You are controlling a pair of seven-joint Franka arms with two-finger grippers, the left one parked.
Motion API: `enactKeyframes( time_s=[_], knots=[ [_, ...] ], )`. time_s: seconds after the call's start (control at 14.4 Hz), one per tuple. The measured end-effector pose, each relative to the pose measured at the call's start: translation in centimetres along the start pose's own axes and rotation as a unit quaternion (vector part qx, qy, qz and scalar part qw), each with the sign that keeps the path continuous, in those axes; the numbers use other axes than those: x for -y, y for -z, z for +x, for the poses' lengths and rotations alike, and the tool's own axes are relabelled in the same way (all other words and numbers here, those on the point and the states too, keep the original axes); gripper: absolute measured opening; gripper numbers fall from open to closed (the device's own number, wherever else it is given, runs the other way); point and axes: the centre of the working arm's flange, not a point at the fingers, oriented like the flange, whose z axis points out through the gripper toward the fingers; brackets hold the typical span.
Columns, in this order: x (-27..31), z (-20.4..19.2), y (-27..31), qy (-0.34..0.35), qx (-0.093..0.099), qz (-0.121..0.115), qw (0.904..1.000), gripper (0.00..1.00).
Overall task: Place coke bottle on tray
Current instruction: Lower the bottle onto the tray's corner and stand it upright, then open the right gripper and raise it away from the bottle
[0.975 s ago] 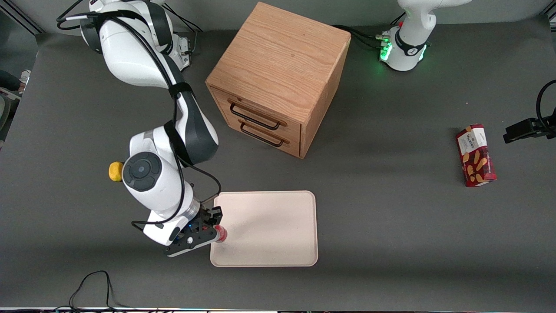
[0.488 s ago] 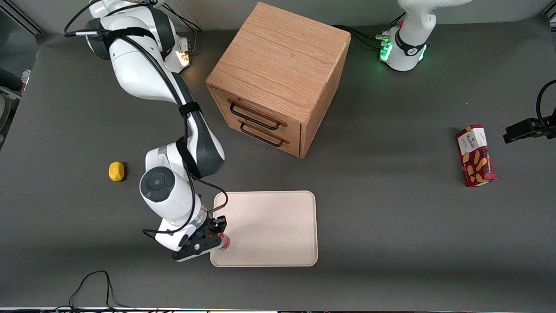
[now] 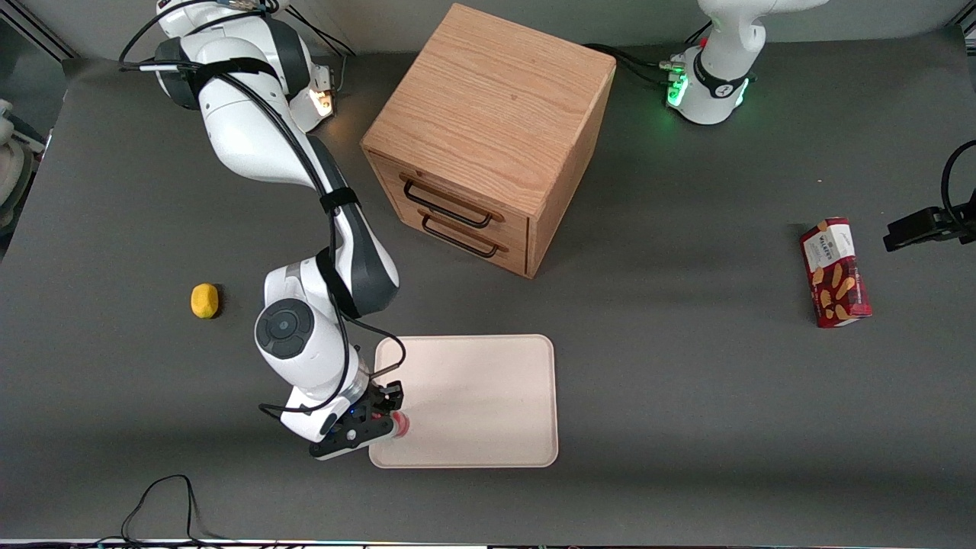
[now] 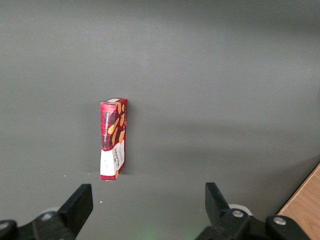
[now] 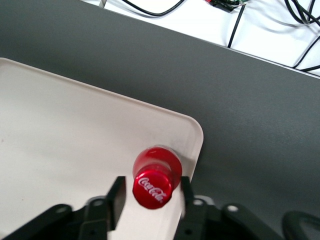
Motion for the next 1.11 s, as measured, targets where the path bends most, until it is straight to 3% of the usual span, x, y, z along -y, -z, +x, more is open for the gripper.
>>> enactKeyframes(
  time_s=[0.35,0.77,1.11],
  knots=[
    [-0.1,0.4,2.1,-0.012,-0.007,0.003,0.9999,1.0],
    [-2.6,-1.6,16.8,-0.04,0.076,0.024,0.996,1.0],
    [-10.2,-7.6,31.0,-0.115,0.113,0.049,0.9856,1.0]
  ],
)
